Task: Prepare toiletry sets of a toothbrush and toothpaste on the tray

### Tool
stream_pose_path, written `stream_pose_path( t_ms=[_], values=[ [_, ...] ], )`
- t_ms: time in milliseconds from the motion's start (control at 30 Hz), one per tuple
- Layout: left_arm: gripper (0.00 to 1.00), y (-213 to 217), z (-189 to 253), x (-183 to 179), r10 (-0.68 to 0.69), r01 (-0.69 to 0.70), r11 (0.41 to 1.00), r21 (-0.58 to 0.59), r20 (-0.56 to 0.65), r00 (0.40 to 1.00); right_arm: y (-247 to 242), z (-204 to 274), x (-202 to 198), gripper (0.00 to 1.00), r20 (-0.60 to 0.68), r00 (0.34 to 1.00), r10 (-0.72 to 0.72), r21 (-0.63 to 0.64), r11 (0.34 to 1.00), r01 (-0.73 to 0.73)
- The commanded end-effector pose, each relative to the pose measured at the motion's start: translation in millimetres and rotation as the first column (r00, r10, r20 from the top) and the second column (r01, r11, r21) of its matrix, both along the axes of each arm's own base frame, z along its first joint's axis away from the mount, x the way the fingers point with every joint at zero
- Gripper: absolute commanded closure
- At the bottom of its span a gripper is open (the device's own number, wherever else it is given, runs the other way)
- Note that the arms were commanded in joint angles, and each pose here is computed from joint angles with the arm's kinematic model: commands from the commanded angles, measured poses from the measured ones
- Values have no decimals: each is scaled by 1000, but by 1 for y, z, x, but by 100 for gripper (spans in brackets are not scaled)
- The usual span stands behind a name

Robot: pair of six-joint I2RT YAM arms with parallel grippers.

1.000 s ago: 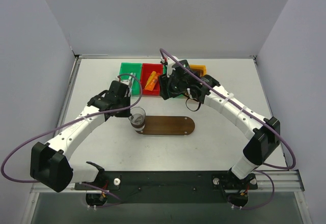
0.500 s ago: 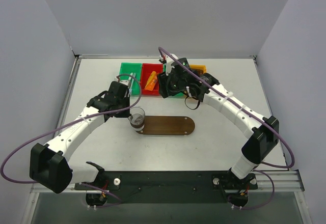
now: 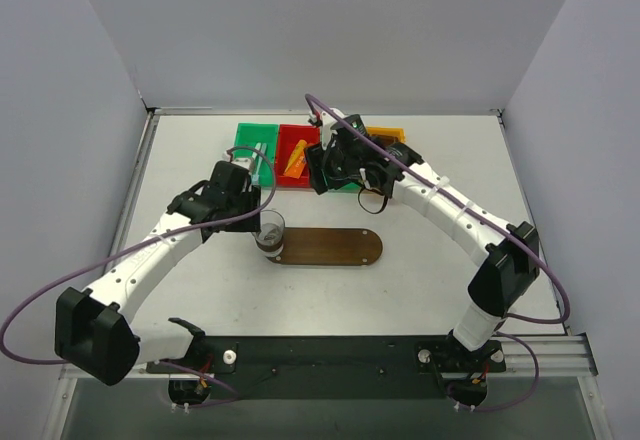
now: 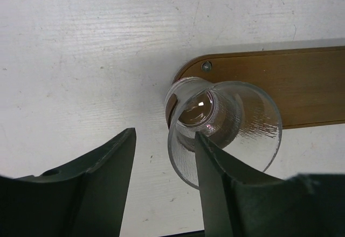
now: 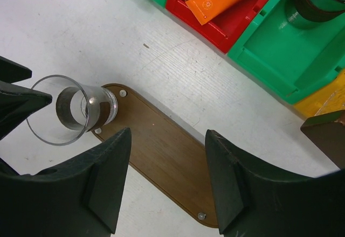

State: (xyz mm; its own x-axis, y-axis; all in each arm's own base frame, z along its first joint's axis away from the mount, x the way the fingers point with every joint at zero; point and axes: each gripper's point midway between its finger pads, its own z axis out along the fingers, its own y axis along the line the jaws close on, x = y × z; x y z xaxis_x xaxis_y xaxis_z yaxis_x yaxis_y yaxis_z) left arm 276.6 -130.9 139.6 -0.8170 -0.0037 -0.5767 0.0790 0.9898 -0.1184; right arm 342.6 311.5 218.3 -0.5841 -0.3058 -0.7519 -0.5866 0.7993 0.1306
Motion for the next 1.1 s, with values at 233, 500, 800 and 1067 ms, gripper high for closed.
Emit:
stream_pose_path(
  t_ms=[233,500,800,1067],
  values=[
    [31,5,50,5,14,1,998,-65,221,975,-6,37,27,47,60,996,-68,71,995,63],
    [22,6,100,24,75,-28,989,-144,334,940,-30,34,85,48,-1,970,-243,136,961,241],
    [21,47,108,39,209,-137,960,-244,302,930,-47,11,142,54,-74,927,-367,163,913,374],
    [21,63,102,47,233,-167,959,-228,301,925,-100,-32,152,55,-84,862,-500,-16,866,500]
  ],
)
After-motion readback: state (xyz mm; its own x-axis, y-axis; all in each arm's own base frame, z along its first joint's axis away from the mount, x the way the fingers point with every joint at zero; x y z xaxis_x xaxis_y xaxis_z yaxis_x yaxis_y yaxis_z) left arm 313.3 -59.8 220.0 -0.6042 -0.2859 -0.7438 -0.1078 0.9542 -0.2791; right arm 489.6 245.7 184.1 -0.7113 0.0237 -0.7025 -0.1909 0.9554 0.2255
